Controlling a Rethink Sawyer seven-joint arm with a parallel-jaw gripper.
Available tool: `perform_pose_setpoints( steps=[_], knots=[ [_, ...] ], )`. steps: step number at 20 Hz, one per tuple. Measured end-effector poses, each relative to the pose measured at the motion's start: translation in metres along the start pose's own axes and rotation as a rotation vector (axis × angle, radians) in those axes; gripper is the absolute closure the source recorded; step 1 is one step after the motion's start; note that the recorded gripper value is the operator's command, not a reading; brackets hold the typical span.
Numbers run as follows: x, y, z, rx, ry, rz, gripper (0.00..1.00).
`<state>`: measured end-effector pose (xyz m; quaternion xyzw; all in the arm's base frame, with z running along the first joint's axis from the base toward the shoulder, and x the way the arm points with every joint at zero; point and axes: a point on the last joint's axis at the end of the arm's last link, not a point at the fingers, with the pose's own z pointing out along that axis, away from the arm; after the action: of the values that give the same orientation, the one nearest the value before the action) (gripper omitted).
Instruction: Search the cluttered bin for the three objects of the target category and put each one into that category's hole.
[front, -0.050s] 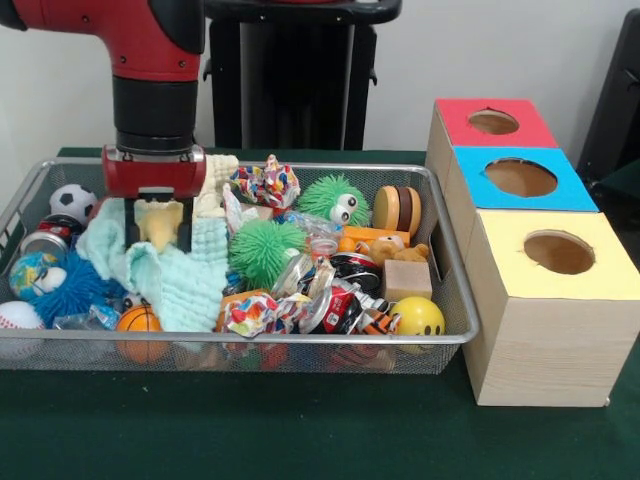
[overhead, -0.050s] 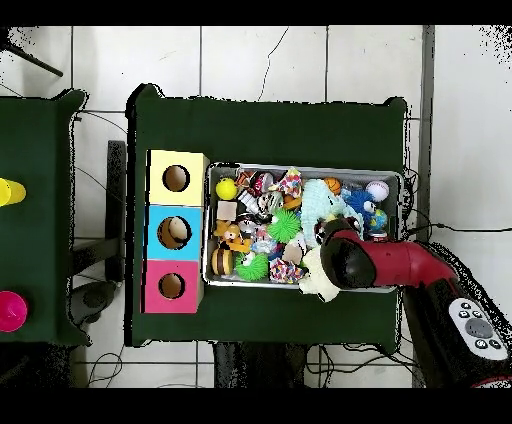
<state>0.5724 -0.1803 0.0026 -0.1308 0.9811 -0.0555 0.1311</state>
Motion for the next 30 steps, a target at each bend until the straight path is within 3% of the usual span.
perform_pose_setpoints(
  steps=[16,24,30],
  knots=[
    [0.013,0.014,0.022,-0.053,0.031,0.051,0.00],
    [0.011,0.013,0.019,-0.061,0.047,0.082,0.00],
    [0.006,0.007,0.006,-0.064,0.092,0.108,0.00]
  ],
)
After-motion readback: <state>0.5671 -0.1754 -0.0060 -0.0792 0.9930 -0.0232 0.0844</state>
